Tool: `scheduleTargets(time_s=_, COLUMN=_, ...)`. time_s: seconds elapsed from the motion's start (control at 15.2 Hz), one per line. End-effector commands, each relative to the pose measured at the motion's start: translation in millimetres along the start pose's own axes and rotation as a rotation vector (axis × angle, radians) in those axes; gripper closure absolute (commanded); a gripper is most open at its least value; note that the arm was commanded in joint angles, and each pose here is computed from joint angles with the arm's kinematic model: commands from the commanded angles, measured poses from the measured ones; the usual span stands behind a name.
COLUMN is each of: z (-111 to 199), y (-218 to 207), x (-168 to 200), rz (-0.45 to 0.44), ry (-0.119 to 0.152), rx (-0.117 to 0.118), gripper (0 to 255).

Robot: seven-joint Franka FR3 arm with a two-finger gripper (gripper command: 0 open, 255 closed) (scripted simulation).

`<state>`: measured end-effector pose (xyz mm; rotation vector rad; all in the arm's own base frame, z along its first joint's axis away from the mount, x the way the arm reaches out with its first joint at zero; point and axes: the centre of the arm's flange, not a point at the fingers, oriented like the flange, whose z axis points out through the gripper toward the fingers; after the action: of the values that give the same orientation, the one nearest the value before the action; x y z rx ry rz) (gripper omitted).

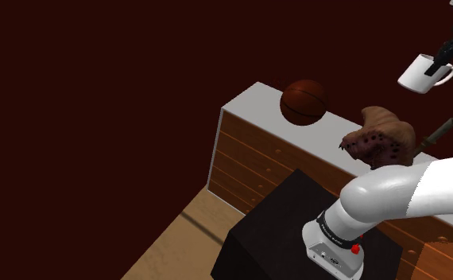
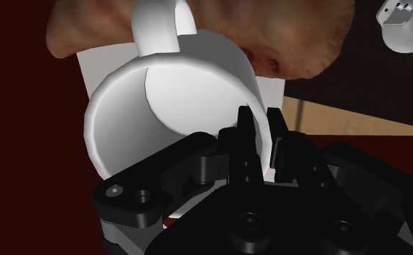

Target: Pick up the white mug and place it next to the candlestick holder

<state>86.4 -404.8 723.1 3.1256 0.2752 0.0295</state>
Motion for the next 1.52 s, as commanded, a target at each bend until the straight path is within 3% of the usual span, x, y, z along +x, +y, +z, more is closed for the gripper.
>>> scheduleTargets(time_s=0.0, z=-1, y=6, x=-26, rz=-0.001, ry=0.0, rx=0.0, gripper=255)
scheduleTargets(time_s=1.39, z=-6, y=68, x=-297, rz=-0.001, ry=0.0, rx=0.0, gripper=255)
scheduleTargets(time_s=1.45, z=-1, y=67, x=-297, rz=-0.001, ry=0.0, rx=0.0, gripper=255)
